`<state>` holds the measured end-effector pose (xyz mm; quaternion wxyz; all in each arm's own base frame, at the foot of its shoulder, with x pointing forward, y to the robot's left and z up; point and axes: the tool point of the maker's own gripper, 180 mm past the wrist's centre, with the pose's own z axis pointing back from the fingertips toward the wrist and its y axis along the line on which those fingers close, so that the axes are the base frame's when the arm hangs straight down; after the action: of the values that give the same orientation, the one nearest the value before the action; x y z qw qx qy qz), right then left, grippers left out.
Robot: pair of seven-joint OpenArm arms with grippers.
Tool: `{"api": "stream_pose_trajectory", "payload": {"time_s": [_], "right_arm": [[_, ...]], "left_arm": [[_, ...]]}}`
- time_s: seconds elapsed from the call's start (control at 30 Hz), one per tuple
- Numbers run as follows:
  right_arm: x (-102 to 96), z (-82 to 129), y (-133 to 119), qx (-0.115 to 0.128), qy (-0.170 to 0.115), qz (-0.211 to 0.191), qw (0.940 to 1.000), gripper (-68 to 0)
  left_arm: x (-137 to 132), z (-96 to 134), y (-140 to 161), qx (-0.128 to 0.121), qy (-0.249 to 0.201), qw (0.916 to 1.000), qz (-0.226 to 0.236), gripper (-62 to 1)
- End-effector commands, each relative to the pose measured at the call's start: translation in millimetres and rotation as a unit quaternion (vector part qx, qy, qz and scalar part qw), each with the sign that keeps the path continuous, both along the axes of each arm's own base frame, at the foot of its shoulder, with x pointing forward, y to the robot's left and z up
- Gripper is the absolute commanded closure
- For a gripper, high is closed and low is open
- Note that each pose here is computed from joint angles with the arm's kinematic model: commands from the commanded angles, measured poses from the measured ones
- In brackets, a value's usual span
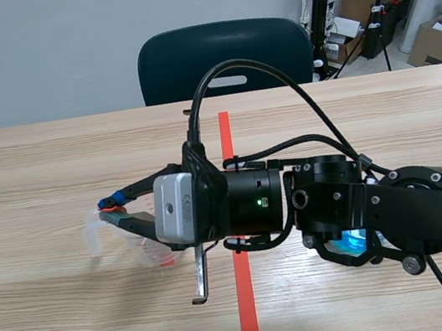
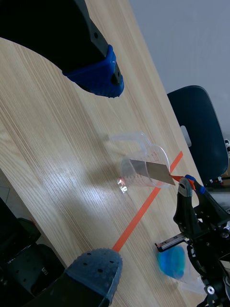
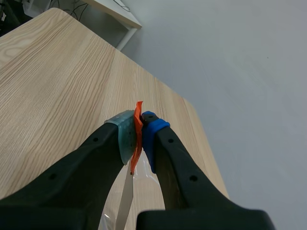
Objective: Do the redox reaction experiment. lift the metal plate out of the left beaker
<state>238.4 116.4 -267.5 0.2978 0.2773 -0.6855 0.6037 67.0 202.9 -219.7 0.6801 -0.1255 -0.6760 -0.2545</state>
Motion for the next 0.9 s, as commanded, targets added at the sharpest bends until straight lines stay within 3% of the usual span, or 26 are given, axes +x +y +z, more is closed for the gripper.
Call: {"api": "stream_pose_trajectory", "payload": {"time_s": [0.0,0.47,0.7,0.87], "right_arm": [[2.8,12.4,3.4,0.015,-0.01,0.004,0.9998,-0.2],[4.4,14.5,3.0,0.021,-0.005,0.0,0.9998,-0.2],[31.5,37.0,-3.3,0.073,0.042,-0.047,0.9954,-0.2],[56.8,43.3,-7.6,0.081,0.087,-0.09,0.9888,-0.2]], "left_arm": [[1.7,6.6,-1.9,-0.009,-0.014,0.9999,0.002,-62.3],[1.7,6.6,-1.9,-0.009,-0.014,0.9999,0.002,-62.3],[1.7,6.6,-1.9,-0.009,-0.014,0.9999,0.002,-62.3],[1.7,6.6,-1.8,-0.009,-0.014,0.9999,0.002,-62.3]]}}
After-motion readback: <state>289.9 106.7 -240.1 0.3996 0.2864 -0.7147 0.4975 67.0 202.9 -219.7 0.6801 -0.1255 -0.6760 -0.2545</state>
